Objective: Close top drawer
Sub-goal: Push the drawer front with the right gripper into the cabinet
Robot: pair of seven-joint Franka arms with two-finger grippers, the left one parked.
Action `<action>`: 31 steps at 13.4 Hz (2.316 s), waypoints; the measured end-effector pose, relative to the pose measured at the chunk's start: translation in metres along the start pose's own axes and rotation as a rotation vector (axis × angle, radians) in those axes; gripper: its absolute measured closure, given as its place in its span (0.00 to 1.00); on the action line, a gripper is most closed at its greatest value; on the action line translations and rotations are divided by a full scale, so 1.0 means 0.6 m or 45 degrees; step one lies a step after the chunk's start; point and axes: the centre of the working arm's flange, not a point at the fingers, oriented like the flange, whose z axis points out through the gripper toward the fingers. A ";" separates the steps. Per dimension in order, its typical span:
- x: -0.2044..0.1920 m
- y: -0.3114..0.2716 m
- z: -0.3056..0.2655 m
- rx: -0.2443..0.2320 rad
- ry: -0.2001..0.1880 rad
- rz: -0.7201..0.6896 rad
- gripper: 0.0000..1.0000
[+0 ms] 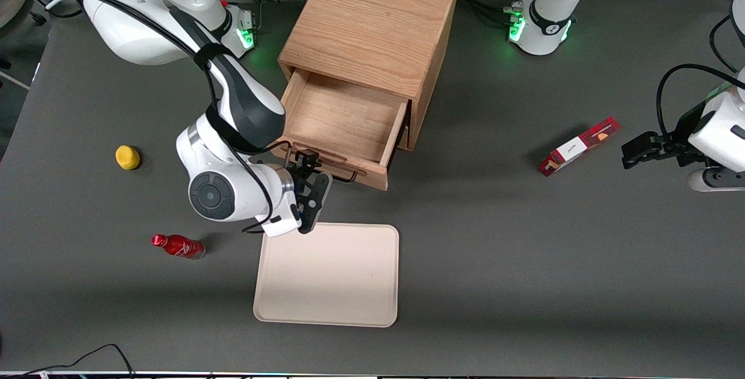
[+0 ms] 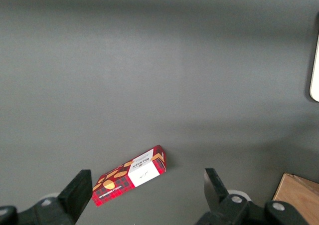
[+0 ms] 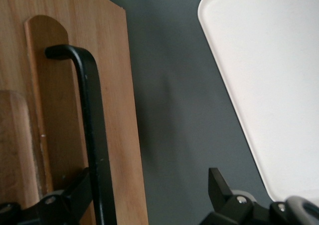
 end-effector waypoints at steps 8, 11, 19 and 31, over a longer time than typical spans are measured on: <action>0.013 -0.048 0.024 0.026 -0.031 -0.054 0.00; 0.017 -0.067 0.033 0.036 -0.046 -0.071 0.00; 0.035 -0.127 0.061 0.077 -0.080 -0.134 0.00; 0.060 -0.231 0.102 0.101 -0.107 -0.199 0.00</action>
